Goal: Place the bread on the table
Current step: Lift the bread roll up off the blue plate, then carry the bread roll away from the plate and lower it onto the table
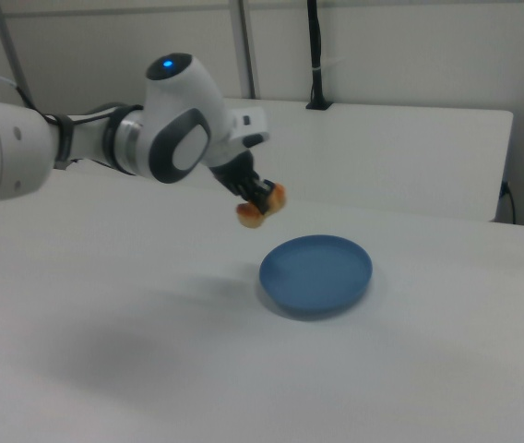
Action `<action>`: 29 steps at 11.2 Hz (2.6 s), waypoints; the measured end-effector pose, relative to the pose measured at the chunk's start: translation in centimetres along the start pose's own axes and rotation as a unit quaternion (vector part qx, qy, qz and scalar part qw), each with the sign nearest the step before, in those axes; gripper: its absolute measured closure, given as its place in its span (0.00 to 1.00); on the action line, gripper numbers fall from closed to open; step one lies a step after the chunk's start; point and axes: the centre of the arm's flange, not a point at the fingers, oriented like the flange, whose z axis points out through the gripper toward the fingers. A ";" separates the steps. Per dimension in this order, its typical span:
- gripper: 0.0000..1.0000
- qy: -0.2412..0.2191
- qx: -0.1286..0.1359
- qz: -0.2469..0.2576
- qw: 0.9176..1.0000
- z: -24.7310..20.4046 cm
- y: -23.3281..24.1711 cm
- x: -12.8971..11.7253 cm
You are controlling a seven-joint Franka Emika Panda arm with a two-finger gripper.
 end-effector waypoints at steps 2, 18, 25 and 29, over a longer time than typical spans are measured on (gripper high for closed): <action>0.86 -0.001 0.030 -0.034 0.999 -1.4 -5.5 -1.1; 0.83 -0.154 0.010 -0.138 0.978 -9.6 -27.7 -25.1; 0.82 -0.216 -0.027 -0.146 0.965 -5.8 -30.1 -34.3; 0.82 -0.236 -0.036 -0.147 0.960 -3.8 -30.1 -35.4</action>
